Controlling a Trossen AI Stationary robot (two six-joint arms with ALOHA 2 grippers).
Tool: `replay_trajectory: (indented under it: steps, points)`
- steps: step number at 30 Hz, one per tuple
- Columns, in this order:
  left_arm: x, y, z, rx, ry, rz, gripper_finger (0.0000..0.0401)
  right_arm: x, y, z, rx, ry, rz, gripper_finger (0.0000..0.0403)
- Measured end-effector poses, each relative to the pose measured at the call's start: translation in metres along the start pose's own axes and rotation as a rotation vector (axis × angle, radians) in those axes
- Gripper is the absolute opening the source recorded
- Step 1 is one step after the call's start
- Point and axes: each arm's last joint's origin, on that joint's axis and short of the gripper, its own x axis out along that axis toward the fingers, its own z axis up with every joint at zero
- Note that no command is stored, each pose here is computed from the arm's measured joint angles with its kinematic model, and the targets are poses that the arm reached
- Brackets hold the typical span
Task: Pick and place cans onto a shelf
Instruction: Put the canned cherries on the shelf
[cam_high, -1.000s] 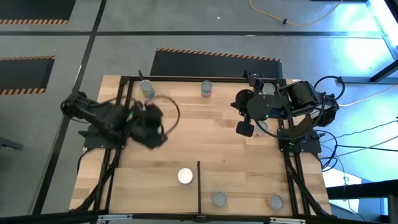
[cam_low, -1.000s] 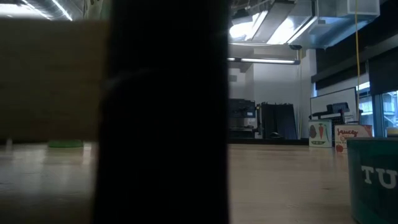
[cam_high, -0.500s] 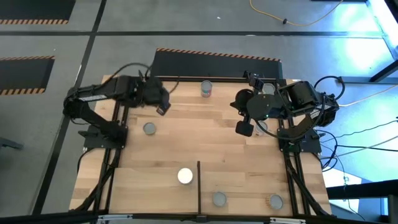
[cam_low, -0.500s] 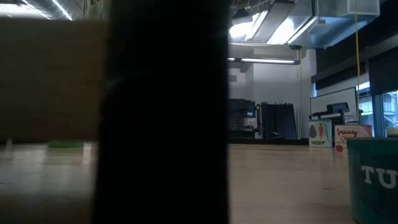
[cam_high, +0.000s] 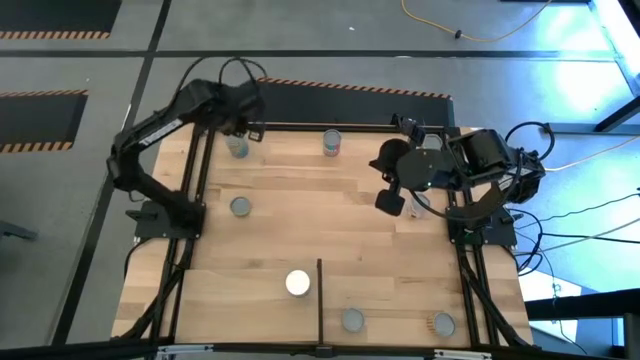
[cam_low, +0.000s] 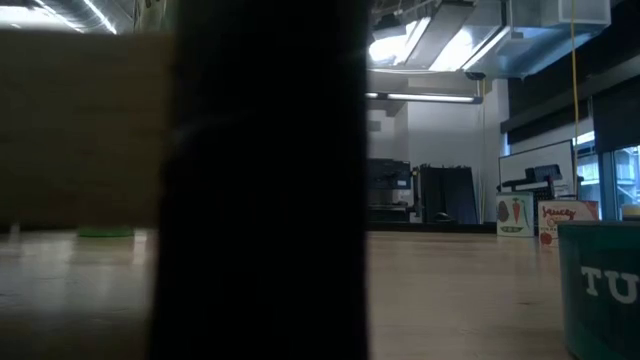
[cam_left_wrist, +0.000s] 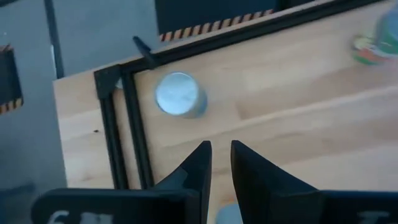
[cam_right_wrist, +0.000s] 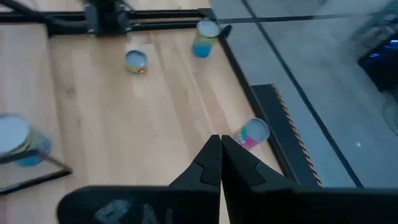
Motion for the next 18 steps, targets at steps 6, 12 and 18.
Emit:
replay_trajectory:
  steps: [6,12,18]
  points:
    - [0.042,0.0,0.027,0.017,0.134,0.049,0.0055,-0.001,-0.002,-0.001,0.022,-0.002,-0.02,0.0004]
    - [0.088,-0.006,0.044,0.078,0.27,0.092,0.0055,0.0,-0.004,-0.003,0.05,0.032,-0.012,0.0004]
    - [0.127,-0.013,0.056,0.087,0.332,0.117,0.0055,0.001,-0.007,-0.002,0.111,0.008,-0.088,0.0004]
